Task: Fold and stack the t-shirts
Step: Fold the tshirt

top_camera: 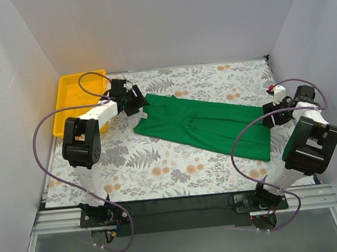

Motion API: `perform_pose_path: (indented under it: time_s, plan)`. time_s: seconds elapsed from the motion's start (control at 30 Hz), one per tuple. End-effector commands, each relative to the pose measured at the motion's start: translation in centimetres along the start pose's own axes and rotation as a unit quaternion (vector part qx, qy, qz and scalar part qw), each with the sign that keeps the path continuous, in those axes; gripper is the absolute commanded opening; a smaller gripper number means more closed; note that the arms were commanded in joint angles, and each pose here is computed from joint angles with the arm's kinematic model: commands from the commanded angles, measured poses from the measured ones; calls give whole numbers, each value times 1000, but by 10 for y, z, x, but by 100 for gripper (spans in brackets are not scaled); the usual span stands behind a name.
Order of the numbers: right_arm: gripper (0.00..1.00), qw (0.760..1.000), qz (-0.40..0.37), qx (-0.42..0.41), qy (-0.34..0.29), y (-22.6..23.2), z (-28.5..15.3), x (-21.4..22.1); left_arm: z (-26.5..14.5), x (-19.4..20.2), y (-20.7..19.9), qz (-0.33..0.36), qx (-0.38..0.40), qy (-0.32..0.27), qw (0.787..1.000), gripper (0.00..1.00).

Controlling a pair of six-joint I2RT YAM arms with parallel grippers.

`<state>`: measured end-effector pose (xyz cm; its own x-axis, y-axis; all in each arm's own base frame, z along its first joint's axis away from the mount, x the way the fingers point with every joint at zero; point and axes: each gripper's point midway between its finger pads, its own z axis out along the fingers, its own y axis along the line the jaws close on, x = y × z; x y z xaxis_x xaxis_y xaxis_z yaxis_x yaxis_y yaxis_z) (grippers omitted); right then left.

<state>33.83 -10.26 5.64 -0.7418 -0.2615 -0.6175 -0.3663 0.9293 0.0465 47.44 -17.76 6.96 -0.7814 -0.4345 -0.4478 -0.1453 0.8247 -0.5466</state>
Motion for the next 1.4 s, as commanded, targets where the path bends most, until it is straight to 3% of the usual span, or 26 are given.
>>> perform_pose_path:
  time_s: [0.0, 0.07, 0.17, 0.23, 0.3, 0.33, 0.4, 0.43, 0.47, 0.5, 0.53, 0.6, 0.83, 1.13, 1.23, 1.37]
  plan:
    - [70, 995, -99, -14, -13, 22, -6, -25, -86, -61, -46, 95, 42, -139, 985, 67]
    - [71, 989, -144, -44, -15, 44, 1, -36, -143, -72, -53, 120, 52, -208, 969, 79]
    - [71, 963, -227, -144, -28, 110, 23, -64, -201, -58, -47, 117, 84, -250, 957, 98]
    - [72, 935, -267, -231, -26, 166, 41, -74, -218, -36, -41, 120, 114, -235, 958, 98]
    - [72, 905, -301, -294, -61, 223, 48, -117, -231, 0, -33, 124, 142, -205, 961, 98]
    - [72, 899, -292, -321, -50, 239, 65, -121, -234, 10, -31, 125, 148, -197, 961, 98]
    - [72, 891, -281, -349, -77, 279, 69, -174, -246, 36, -25, 123, 165, -187, 961, 98]
    - [73, 896, -256, -359, -56, 287, 96, -175, -249, 42, -23, 123, 169, -187, 960, 98]
    - [74, 906, -241, -345, -49, 289, 109, -186, -253, 47, -22, 122, 173, -190, 959, 98]
    - [74, 917, -209, -332, -71, 298, 106, -229, -259, 55, -19, 122, 176, -193, 957, 98]
    - [74, 924, -182, -333, -51, 298, 133, -225, -262, 58, -18, 118, 177, -194, 958, 98]
    - [74, 936, -143, -312, -75, 295, 141, -262, -262, 66, -12, 112, 173, -189, 960, 98]
    - [72, 945, -112, -303, -48, 295, 193, -245, -257, 92, 1, 95, 180, -166, 965, 97]
    - [67, 943, -103, -315, -16, 299, 212, -217, -254, 94, 0, 95, 183, -158, 966, 96]
    - [55, 938, -97, -334, -4, 306, 209, -206, -253, 95, 0, 94, 183, -156, 966, 96]
    - [28, 941, -94, -324, 5, 303, 211, -199, -253, 96, -1, 93, 187, -153, 966, 95]
